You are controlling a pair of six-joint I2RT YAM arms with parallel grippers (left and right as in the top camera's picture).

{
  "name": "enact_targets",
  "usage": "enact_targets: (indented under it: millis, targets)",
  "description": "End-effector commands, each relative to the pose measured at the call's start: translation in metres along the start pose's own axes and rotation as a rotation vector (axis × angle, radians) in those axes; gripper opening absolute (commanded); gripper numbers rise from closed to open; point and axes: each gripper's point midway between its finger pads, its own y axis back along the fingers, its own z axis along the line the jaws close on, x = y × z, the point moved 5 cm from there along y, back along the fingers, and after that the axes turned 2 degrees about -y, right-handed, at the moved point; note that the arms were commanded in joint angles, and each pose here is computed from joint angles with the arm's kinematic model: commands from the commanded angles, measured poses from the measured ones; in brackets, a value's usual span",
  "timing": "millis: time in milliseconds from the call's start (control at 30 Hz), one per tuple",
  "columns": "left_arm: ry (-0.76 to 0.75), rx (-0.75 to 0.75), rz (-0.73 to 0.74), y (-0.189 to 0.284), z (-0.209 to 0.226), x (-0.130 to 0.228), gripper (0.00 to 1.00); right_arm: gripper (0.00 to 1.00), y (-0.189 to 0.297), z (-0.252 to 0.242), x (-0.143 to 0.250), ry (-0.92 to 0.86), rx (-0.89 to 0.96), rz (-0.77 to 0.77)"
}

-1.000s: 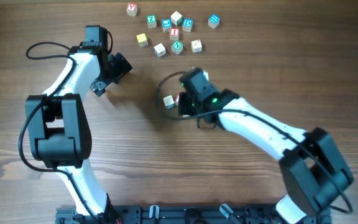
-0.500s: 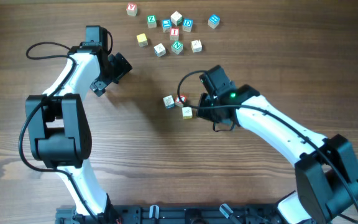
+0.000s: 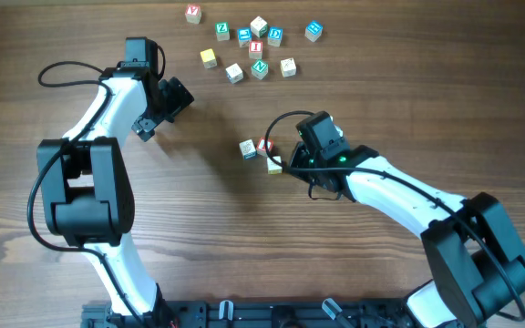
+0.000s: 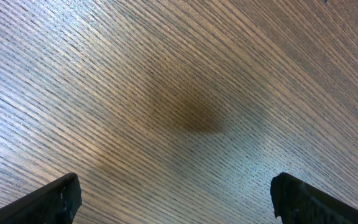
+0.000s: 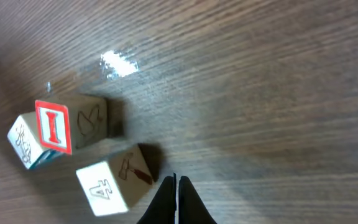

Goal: Form a circle

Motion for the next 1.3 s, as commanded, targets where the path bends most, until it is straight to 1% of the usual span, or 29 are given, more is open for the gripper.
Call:
enact_targets:
  millis: [0, 567, 833, 1000, 1167, 1267]
  targets:
    - [-0.001, -0.008, -0.01, -0.001, -0.001, -0.002, 1.0, 0.04, -0.016, -0.007, 0.006, -0.009, 0.029, 0.031]
    - [-0.001, -0.008, -0.01, -0.001, -0.001, -0.002, 1.0, 0.04, -0.017, 0.007, 0.019, -0.01, -0.075, 0.146]
    - [-0.001, -0.008, -0.01, -0.001, -0.001, -0.002, 1.0, 0.04, -0.017, 0.008, 0.02, -0.065, -0.081, 0.163]
    - [-0.001, -0.008, -0.01, -0.001, -0.001, -0.002, 1.0, 0.04, -0.017, 0.009, 0.019, -0.061, -0.088, 0.152]
    - [-0.001, -0.008, -0.01, -0.001, -0.001, -0.002, 1.0, 0.05, -0.019, 0.0, 0.005, -0.072, -0.014, 0.036]
    - [-0.001, -0.008, -0.01, -0.001, -0.001, -0.002, 1.0, 0.06, -0.019, 0.0, 0.004, -0.083, -0.01, 0.028]
